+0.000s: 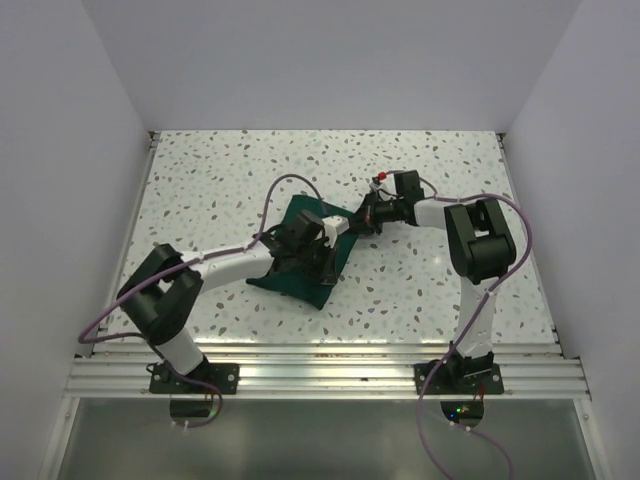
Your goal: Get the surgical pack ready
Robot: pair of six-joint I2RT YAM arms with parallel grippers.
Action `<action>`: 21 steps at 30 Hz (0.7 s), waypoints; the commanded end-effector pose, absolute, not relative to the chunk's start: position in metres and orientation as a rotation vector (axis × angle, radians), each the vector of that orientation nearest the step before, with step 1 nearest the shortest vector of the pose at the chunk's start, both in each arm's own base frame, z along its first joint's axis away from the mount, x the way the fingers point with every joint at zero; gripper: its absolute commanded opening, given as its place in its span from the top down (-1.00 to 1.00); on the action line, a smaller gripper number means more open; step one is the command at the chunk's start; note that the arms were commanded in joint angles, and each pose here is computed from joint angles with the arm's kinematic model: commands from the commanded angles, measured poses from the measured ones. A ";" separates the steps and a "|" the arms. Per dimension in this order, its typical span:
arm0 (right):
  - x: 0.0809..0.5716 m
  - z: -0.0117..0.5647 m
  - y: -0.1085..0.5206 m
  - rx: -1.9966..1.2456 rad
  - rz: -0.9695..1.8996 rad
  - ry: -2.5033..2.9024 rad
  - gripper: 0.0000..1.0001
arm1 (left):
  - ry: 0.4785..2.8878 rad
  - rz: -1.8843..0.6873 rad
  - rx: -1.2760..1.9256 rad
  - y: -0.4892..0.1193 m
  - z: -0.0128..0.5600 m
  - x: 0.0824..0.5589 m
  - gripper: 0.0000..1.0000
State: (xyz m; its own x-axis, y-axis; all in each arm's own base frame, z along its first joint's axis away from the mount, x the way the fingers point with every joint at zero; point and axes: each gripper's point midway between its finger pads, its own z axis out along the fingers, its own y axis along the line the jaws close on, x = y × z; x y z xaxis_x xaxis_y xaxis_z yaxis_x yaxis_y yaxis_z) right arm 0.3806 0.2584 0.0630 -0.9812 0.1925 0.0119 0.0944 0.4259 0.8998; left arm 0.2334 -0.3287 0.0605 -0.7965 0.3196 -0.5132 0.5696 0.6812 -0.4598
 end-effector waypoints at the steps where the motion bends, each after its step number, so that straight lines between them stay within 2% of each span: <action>1: 0.390 0.051 0.240 0.302 1.553 2.547 1.00 | 2.540 -0.750 0.706 -0.297 0.065 0.217 0.92; 5: 0.386 0.062 0.238 0.310 1.565 2.531 1.00 | 2.451 -0.779 0.677 -0.285 0.111 0.207 0.87; 11: 0.385 0.093 0.245 0.280 1.618 2.483 1.00 | 2.429 -0.805 0.636 -0.274 0.126 0.199 0.81; 18: 0.394 0.097 0.247 0.269 1.625 2.478 1.00 | 2.446 -0.937 0.629 -0.281 0.096 0.183 0.86; 21: 0.394 0.088 0.246 0.277 1.619 2.497 1.00 | 2.529 -0.924 0.574 -0.267 0.062 0.173 0.91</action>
